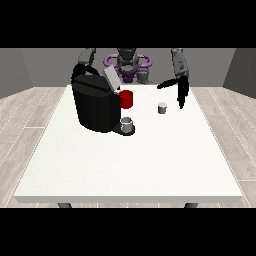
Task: Insert the coffee pod into the coffee machine and close the lid
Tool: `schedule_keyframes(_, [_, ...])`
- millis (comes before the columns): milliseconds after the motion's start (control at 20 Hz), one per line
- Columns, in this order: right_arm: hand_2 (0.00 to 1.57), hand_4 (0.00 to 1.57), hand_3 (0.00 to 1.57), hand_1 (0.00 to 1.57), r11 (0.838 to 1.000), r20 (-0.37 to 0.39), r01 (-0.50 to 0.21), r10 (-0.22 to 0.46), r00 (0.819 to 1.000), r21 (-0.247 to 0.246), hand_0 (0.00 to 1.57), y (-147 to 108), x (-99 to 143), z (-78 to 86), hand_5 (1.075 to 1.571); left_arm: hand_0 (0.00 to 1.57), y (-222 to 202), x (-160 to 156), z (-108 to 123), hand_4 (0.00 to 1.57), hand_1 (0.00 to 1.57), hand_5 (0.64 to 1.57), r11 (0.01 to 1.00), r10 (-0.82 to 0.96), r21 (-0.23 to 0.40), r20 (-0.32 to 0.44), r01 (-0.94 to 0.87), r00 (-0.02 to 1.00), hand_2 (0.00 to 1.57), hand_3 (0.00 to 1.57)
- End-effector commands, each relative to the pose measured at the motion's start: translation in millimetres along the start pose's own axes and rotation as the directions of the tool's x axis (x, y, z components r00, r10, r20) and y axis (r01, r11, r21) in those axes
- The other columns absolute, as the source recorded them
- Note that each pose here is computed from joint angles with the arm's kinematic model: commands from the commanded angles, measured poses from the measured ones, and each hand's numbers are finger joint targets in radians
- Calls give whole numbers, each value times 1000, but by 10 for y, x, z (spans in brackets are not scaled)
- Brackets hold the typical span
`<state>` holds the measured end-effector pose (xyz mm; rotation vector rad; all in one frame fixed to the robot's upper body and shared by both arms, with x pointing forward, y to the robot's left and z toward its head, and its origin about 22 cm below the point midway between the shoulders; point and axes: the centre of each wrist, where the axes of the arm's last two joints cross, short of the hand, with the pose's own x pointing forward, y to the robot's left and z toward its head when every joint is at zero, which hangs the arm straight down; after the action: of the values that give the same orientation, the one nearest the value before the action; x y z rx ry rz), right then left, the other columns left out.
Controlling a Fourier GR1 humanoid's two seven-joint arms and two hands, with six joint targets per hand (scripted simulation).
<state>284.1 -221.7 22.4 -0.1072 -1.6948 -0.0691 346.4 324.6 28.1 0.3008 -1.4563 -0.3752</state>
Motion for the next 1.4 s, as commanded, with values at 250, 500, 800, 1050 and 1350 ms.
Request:
schedule_keyframes(250, [0,410,0,0,999,-37,-33,33,999,-1,0,83,-56,-103,1571,0,-79,-118,-126,0,0,1571,987,-150,-55,-23,148,988,459,0])
schedule_keyframes(500, [0,393,0,0,1000,-45,-15,16,999,13,0,117,-139,17,1571,695,-184,-253,-164,0,695,1571,988,-154,-27,-131,152,979,778,429])
schedule_keyframes(800, [0,434,0,0,999,-46,-28,29,999,30,0,44,-193,13,1571,580,-52,-358,-119,0,580,1571,948,-319,-39,-118,316,940,719,472])
schedule_keyframes(1050, [0,487,0,0,999,-78,-23,21,997,-29,0,-53,-144,-193,1571,608,-410,-369,-129,0,608,1571,905,-423,-96,-91,415,901,745,483])
schedule_keyframes(1350, [0,492,0,0,995,-6,3,-2,1000,95,0,208,101,-37,1571,686,-46,-421,-197,288,686,1571,905,-403,100,-101,412,910,849,651])
